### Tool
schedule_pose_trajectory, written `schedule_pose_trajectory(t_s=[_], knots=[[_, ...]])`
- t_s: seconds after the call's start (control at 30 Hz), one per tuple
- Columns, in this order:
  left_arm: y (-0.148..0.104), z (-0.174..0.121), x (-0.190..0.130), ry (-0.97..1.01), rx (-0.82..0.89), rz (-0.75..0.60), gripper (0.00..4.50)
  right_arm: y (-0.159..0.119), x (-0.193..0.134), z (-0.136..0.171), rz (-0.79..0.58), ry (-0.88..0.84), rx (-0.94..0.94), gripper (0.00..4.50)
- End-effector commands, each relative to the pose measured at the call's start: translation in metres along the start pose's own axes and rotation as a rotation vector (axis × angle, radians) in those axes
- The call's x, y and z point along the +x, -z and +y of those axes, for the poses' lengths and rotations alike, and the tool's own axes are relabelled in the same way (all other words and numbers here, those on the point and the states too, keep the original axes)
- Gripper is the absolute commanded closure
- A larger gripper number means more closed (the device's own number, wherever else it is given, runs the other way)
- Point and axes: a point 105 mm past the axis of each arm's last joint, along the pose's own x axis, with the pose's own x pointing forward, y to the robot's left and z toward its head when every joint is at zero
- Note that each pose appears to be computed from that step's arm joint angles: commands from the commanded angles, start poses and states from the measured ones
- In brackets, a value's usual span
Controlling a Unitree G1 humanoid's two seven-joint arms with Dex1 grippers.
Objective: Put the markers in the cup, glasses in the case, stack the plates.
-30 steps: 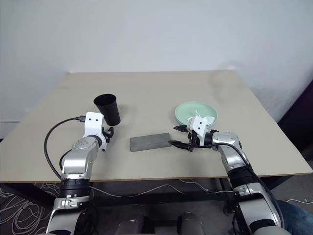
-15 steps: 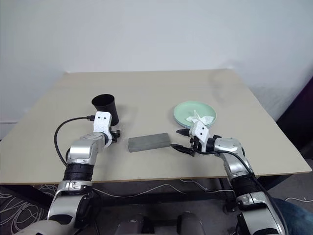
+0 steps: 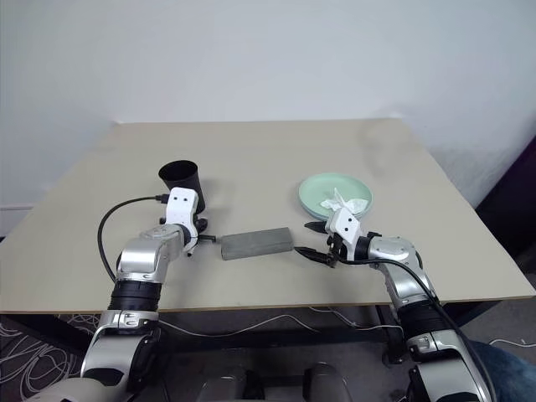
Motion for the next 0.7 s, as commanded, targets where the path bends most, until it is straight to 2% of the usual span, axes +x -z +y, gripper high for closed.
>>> schedule_pose_trajectory(t_s=[0.03,0.1,0.17,0.23,0.3,0.4,0.47,0.7], knots=[[-0.055,-0.024,-0.016,0.134,0.153,-0.263,4.38,-0.018,0.003,-0.009,-0.044,0.013,-0.048,1.14],[-0.068,-0.029,-0.021,0.168,0.201,-0.344,4.38,-0.018,0.004,-0.009,-0.045,0.012,-0.048,1.14],[-0.090,-0.031,-0.032,0.183,0.220,-0.483,4.38,-0.018,0.004,-0.009,-0.046,0.012,-0.049,1.14],[-0.122,-0.022,-0.046,0.128,0.230,-0.666,4.38,-0.018,0.005,-0.009,-0.047,0.012,-0.050,1.14],[-0.139,-0.007,-0.052,0.023,0.266,-0.767,4.38,-0.018,0.005,-0.010,-0.048,0.012,-0.051,1.14],[-0.158,0.033,-0.054,-0.191,0.291,-0.847,4.38,-0.019,0.006,-0.011,-0.051,0.015,-0.054,1.14],[-0.164,0.048,-0.052,-0.249,0.270,-0.873,4.38,-0.020,0.006,-0.011,-0.051,0.016,-0.055,1.14],[-0.165,0.066,-0.032,-0.274,0.252,-0.845,4.38,-0.020,0.005,-0.012,-0.051,0.025,-0.056,1.14]])
